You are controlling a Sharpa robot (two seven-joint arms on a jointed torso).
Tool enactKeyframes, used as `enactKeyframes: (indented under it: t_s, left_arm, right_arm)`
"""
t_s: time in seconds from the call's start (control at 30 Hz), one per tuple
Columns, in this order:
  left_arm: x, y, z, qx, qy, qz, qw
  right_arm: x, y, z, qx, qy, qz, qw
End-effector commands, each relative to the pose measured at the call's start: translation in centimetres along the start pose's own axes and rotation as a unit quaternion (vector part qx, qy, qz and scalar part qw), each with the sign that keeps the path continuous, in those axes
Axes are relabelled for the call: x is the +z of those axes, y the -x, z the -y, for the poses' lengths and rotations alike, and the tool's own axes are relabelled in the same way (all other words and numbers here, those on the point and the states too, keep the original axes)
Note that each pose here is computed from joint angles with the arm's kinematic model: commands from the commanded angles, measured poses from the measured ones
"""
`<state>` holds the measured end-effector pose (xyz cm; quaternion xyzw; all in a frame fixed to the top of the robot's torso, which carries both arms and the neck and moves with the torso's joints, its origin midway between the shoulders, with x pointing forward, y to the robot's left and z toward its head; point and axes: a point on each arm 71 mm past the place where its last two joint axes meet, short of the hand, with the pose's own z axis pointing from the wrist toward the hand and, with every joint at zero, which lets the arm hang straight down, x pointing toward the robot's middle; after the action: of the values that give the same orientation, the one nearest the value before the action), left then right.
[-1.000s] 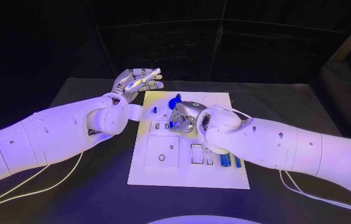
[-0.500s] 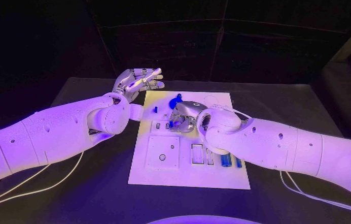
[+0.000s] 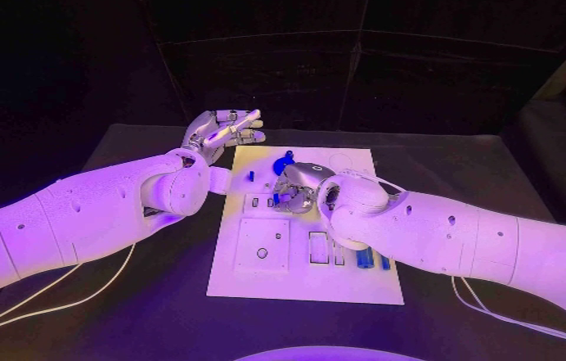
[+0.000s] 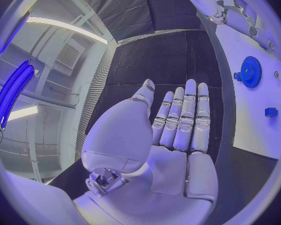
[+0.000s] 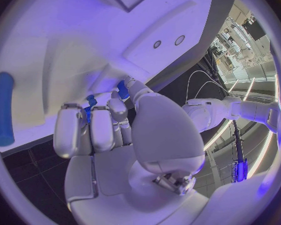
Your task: Assemble the parts on the task board
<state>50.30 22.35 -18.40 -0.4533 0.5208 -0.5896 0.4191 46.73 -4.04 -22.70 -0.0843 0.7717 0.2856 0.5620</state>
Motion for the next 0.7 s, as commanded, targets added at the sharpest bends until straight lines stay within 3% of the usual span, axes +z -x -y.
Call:
enactKeyframes:
  t_s: [0.03, 0.27, 0.37, 0.47, 0.7]
  left_arm:
    - [0.06, -0.15, 0.15, -0.003, -0.002, -0.006, 1.000]
    - [0.09, -0.18, 0.12, -0.004, -0.002, -0.007, 1.000]
    - [0.10, -0.15, 0.08, -0.004, 0.000, -0.008, 1.000]
    - [0.10, -0.11, 0.02, -0.004, 0.004, -0.013, 1.000]
    - [0.05, -0.05, -0.10, 0.005, 0.013, -0.028, 1.000]
  right_arm:
    - [0.0, 0.1, 0.0, 0.001, -0.004, 0.011, 1.000]
    - [-0.3, 0.3, -0.1, 0.005, 0.008, 0.032, 0.999]
    - [-0.7, 0.6, -0.2, 0.002, 0.021, 0.054, 0.998]
    - [-1.2, 1.0, -0.2, -0.002, 0.041, 0.078, 0.996]
    - [-3.0, 1.9, -0.1, -0.006, 0.102, 0.105, 0.989]
